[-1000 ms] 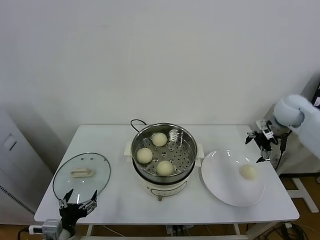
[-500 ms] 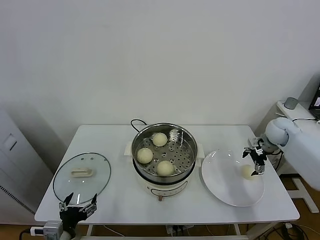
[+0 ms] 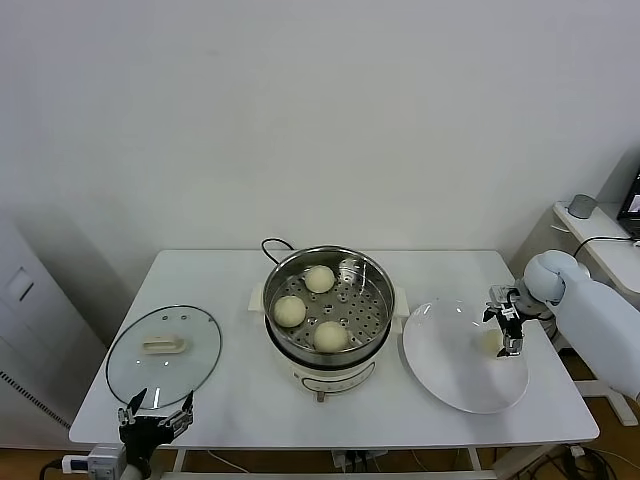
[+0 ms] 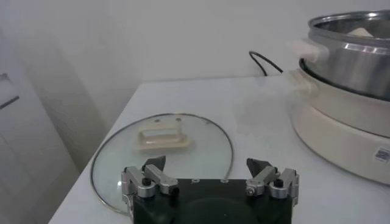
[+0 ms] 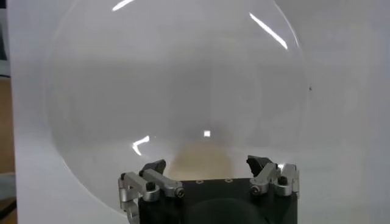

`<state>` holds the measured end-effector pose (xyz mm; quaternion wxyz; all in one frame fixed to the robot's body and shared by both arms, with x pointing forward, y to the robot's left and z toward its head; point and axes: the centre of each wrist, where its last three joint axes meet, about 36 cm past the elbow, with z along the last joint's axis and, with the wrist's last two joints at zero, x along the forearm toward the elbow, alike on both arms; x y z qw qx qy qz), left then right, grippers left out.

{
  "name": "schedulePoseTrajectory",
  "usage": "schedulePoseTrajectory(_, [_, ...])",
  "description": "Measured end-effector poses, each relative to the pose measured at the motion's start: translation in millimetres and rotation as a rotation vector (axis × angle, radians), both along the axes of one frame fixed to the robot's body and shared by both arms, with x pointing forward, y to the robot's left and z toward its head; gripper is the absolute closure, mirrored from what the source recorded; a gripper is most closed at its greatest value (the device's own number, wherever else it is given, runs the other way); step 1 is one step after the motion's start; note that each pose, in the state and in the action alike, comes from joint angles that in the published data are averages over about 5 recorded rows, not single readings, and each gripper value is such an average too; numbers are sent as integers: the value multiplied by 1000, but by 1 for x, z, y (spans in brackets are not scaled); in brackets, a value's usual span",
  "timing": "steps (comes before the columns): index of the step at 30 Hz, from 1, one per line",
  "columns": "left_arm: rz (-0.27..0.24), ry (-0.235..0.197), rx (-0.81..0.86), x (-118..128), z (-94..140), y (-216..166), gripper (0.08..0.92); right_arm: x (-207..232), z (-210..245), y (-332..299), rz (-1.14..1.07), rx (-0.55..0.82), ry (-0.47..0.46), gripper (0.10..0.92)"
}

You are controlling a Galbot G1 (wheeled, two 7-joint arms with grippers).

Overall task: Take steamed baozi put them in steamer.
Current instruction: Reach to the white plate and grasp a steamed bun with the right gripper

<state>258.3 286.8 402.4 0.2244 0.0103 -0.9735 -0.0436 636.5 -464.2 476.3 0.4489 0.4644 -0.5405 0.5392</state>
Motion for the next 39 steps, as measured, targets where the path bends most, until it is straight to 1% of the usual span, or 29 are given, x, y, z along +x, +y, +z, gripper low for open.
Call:
schedulePoseTrajectory(12, [0, 5, -2, 1, -2, 0, 177, 0, -11, -4, -14, -14, 21, 200])
schedulePoseTrajectory(33, [4, 12, 1, 1, -5, 1, 177, 4, -27, -1, -20, -22, 29, 205])
schedulePoseTrajectory(36, [4, 12, 2, 1, -5, 1, 177, 4, -26, -2, -22, -22, 31, 255])
schedulePoseTrajectory(39, [4, 11, 2, 2, -5, 1, 177, 5, -25, -3, -24, -23, 31, 341])
